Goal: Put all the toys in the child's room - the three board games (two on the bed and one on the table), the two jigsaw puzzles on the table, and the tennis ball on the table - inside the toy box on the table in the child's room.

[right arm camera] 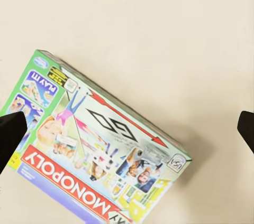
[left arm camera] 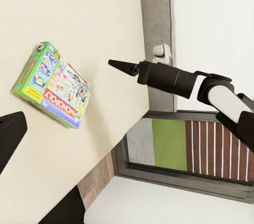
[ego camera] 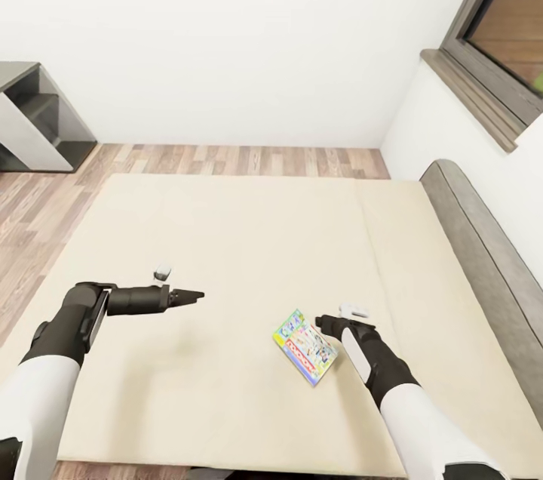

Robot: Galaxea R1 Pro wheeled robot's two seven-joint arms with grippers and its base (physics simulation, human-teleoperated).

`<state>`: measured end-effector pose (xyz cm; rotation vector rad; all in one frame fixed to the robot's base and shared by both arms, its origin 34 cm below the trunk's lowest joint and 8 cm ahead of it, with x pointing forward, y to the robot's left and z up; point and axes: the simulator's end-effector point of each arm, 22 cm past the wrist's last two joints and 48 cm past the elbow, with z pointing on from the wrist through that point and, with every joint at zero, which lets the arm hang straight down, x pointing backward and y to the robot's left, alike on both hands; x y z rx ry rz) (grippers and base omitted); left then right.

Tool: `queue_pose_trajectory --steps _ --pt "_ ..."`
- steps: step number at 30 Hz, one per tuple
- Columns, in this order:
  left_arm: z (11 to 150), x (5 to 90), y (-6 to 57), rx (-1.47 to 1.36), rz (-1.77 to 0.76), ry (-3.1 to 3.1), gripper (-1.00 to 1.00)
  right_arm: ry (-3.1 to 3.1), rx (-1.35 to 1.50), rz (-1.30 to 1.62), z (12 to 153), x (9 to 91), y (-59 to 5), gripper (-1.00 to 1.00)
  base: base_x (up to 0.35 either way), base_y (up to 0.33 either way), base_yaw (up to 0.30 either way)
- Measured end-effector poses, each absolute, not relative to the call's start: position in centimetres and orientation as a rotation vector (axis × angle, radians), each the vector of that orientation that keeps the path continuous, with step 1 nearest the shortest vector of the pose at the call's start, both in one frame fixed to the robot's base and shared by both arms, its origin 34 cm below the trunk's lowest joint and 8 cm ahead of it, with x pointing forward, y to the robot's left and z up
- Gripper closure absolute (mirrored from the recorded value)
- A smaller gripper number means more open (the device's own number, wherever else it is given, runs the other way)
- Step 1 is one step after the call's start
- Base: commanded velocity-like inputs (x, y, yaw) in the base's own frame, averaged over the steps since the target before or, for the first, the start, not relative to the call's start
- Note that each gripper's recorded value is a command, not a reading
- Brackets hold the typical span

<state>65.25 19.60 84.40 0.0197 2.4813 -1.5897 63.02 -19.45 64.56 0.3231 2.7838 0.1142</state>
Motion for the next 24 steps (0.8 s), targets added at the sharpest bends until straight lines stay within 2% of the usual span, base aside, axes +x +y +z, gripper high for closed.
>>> queue_pose_trajectory --steps 24 --pt "83.6 65.0 16.9 0.028 -1.632 2.478 -1.0 2.79 0.328 0.111 63.8 62.6 -20.0 -1.0 0.0 0.0 0.0"
